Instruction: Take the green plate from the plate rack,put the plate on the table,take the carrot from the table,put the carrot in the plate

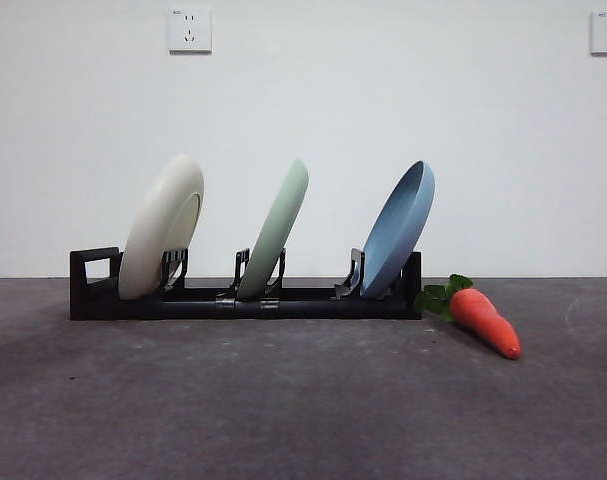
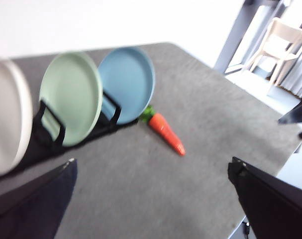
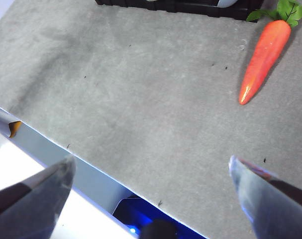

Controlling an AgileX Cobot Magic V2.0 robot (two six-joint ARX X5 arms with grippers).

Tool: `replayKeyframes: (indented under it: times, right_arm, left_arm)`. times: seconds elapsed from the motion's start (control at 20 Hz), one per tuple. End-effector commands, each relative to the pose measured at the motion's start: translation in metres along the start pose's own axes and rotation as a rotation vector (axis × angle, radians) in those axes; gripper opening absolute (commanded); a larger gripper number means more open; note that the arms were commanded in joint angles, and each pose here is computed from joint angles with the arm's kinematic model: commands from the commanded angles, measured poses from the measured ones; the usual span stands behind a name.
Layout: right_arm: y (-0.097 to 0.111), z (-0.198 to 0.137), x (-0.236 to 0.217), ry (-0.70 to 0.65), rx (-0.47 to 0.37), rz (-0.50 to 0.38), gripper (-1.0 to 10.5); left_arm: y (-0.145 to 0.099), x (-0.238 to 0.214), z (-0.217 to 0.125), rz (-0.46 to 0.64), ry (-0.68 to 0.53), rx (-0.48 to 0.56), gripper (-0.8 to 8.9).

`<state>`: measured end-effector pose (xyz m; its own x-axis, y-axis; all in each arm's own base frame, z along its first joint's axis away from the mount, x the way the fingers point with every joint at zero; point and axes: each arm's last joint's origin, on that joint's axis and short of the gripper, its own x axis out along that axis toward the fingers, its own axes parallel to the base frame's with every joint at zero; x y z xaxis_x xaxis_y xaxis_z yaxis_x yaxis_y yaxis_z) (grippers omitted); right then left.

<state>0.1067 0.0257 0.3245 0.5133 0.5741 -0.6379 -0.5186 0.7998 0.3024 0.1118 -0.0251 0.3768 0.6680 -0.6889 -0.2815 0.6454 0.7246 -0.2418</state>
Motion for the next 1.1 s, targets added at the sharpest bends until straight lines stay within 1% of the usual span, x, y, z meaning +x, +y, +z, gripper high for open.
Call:
replayKeyframes:
  times: [0.05, 0.2, 0.3, 0.55, 0.75, 0.85, 1.05, 1.1]
  right_arm:
    - [0.001, 0.002, -0.001, -0.009, -0.001, 0.002, 6.0]
    - [0.001, 0.002, -0.001, -0.009, -0.001, 0.001, 6.0]
    - [0.001, 0.002, -0.001, -0.009, -0.001, 0.0, 6.0]
    - [0.001, 0.002, -0.001, -0.009, -0.001, 0.0, 6.0]
    - [0.0, 0.002, -0.001, -0.008, 0.0, -0.001, 6.0]
    - [0.0, 0.002, 0.0, -0.004, 0.002, 0.0, 6.0]
    - [-0.001, 0.003, 0.002, 0.005, 0.008, 0.001, 6.0]
    - [-0.002, 0.003, 0.003, 0.008, 0.01, 0.001, 6.0]
  left_arm:
    - [0.003, 0.015, 0.019, -0.023, -0.001, 0.002, 5.66]
    - [0.007, 0.046, 0.04, -0.042, 0.012, 0.037, 5.66]
    - [0.008, 0.074, 0.05, -0.028, 0.029, 0.059, 5.66]
    - [0.014, 0.154, 0.061, 0.009, 0.058, 0.095, 5.66]
    - [0.028, 0.224, 0.051, 0.072, 0.111, 0.101, 5.65]
    - [0.037, 0.259, 0.043, 0.101, 0.112, 0.108, 5.65]
    - [0.056, 0.31, 0.022, 0.184, 0.113, 0.114, 5.65]
    - [0.059, 0.317, 0.017, 0.203, 0.114, 0.115, 5.65]
